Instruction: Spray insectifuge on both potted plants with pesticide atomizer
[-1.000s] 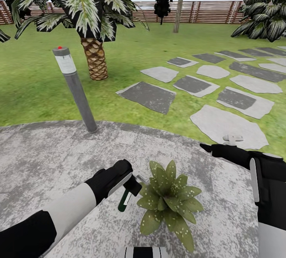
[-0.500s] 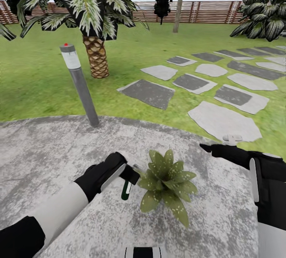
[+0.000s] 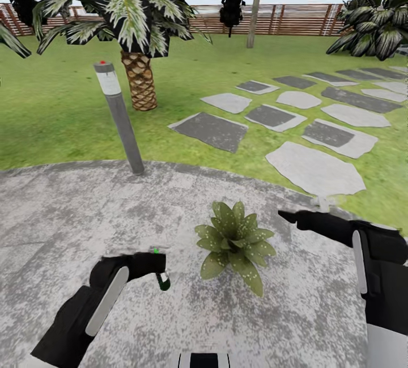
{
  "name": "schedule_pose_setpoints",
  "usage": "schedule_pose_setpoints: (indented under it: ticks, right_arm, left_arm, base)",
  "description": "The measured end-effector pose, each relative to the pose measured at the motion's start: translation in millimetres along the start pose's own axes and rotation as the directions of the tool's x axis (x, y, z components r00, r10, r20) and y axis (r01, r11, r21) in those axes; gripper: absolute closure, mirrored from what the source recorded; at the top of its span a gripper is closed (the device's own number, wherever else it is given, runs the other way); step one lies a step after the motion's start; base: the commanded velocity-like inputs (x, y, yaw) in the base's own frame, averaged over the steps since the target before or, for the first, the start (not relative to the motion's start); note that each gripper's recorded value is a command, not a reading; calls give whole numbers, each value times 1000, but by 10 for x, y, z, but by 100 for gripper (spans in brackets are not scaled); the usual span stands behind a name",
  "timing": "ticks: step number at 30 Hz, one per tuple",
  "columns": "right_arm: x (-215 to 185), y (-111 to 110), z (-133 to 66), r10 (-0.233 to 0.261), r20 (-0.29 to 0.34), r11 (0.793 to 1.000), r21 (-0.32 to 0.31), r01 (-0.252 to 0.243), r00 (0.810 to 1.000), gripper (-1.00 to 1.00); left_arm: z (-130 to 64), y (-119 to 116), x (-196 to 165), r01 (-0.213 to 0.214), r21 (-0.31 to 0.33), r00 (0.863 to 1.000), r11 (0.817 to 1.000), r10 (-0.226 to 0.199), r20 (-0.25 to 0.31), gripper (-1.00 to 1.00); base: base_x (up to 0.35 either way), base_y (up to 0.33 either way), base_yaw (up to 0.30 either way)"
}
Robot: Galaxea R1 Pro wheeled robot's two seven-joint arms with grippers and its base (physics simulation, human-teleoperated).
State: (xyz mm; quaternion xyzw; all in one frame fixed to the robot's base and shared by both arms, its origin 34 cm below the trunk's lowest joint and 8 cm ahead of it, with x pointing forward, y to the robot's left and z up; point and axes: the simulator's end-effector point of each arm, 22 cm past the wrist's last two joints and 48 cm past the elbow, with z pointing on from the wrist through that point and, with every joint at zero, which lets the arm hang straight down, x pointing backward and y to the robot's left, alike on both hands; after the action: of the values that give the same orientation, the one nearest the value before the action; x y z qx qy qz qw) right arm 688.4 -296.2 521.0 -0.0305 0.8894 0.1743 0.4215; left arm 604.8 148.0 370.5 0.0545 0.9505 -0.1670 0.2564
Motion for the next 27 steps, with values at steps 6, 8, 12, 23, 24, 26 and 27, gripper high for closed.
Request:
schedule_pose_setpoints:
  ticks: [6, 8, 12, 23, 24, 26, 27]
  right_arm:
    - [-76, 589, -159, -38, 36, 968, -246, 45, 999, -100]
    - [-132, 666, -207, -60, 65, 959, -272, 75, 996, -100]
    - [-201, 761, -275, -71, 89, 952, -293, 94, 994, -100]
    - [-403, 800, -483, -77, 135, 952, -285, 113, 988, -100]
    - [-420, 806, -500, -78, 139, 952, -285, 115, 987, -100]
    - [-462, 811, -541, -82, 148, 952, -282, 122, 986, -100]
    - [-486, 813, -562, -84, 152, 952, -281, 125, 985, -100]
  left_arm:
    - [-346, -13, 79, 74, 6, 973, 997, -73, 221, 100]
    - [-411, 29, 174, 88, -3, 963, 996, -84, 257, 100]
    - [-498, 51, 229, 99, -10, 950, 995, -91, 298, 100]
    - [-564, 19, 227, 110, -14, 946, 994, -100, 309, 100]
    - [-577, 12, 215, 109, -13, 945, 994, -100, 312, 100]
    - [-605, -2, 186, 108, -11, 943, 994, -99, 319, 100]
    - [-620, -9, 171, 107, -10, 941, 994, -98, 323, 100]
  base:
    - [-1, 0, 0]
    - [0, 0, 0]
    - [0, 0, 0]
    - [0, 0, 0]
    - [0, 0, 0]
    - [0, 0, -65]
    - [0, 0, -136]
